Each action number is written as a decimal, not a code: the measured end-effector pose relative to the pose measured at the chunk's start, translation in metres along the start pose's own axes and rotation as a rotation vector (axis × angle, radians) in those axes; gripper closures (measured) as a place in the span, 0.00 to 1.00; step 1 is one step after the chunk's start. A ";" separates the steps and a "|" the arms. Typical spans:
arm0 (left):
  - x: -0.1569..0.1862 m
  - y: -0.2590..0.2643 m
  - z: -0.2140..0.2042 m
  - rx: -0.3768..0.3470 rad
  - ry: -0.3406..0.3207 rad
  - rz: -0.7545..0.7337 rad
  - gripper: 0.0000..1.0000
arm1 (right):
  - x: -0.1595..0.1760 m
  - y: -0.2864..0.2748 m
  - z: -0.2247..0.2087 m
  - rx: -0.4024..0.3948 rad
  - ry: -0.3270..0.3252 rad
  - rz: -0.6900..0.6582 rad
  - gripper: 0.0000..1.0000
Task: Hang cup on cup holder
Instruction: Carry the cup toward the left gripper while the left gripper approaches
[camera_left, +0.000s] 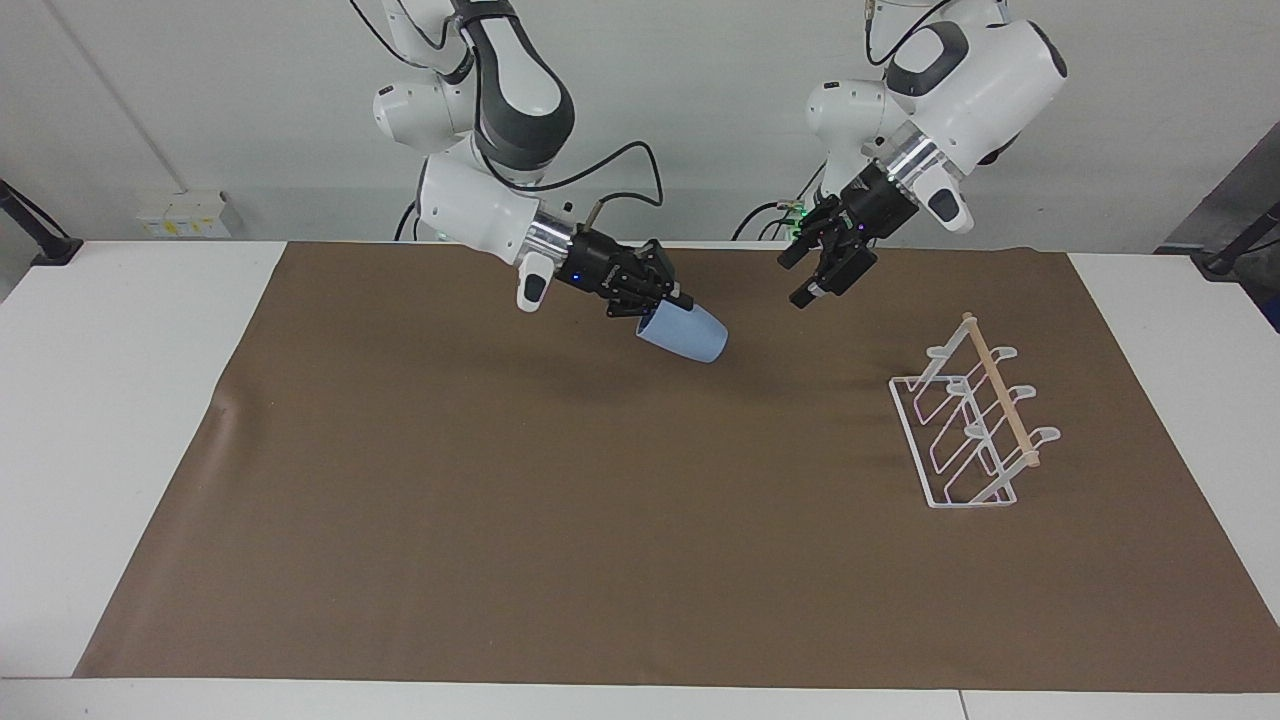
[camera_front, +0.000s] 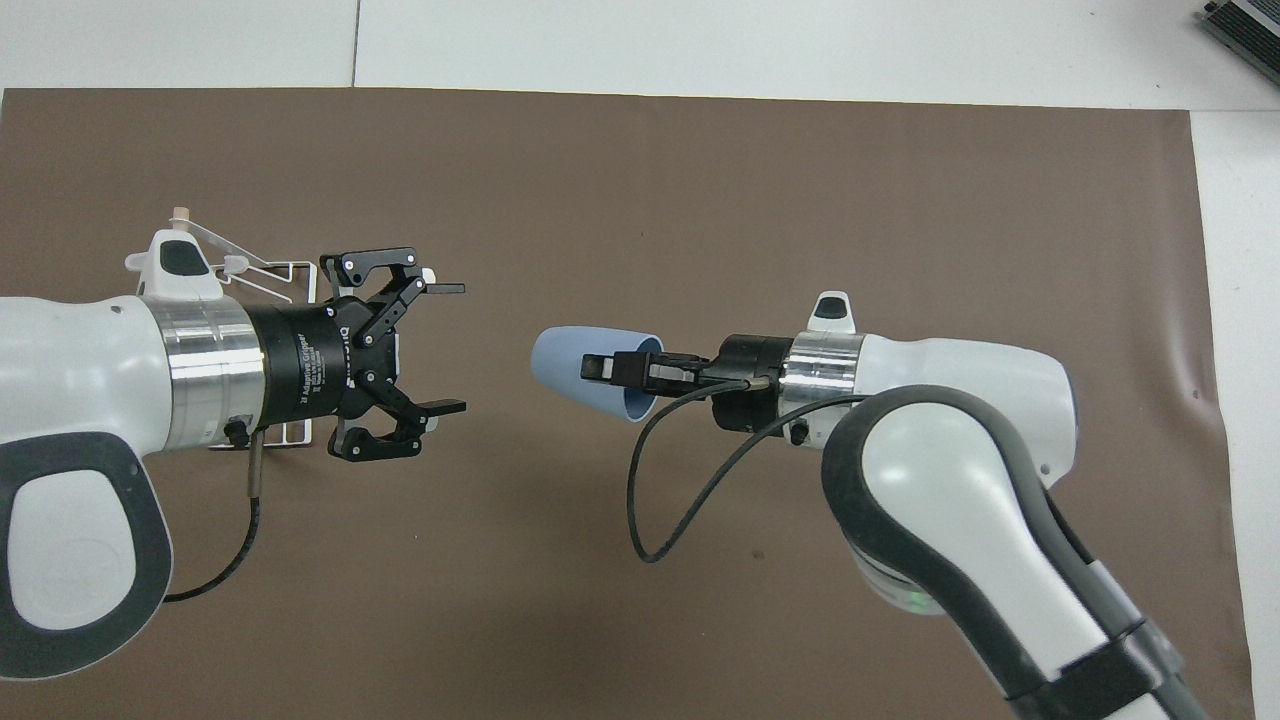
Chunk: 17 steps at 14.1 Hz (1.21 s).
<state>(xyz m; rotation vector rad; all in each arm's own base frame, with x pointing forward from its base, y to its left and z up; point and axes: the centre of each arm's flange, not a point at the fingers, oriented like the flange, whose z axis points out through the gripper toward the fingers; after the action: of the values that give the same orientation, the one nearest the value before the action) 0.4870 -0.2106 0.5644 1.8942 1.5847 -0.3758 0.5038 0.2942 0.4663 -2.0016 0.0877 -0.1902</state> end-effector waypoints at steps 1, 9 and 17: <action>0.003 -0.004 0.007 0.012 0.003 -0.007 0.00 | -0.010 -0.008 0.011 0.010 0.023 0.012 0.94; 0.026 -0.013 0.032 0.069 0.037 -0.028 0.00 | -0.046 -0.052 0.022 0.129 0.107 0.111 0.94; 0.014 0.002 0.012 0.125 0.031 0.087 0.00 | -0.049 -0.065 0.012 0.159 0.112 0.163 0.94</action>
<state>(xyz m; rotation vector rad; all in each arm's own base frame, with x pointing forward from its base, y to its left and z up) 0.4944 -0.2076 0.5472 2.0646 1.5241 -0.4188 0.4563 0.3396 0.5155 -1.8156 0.2977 -0.1984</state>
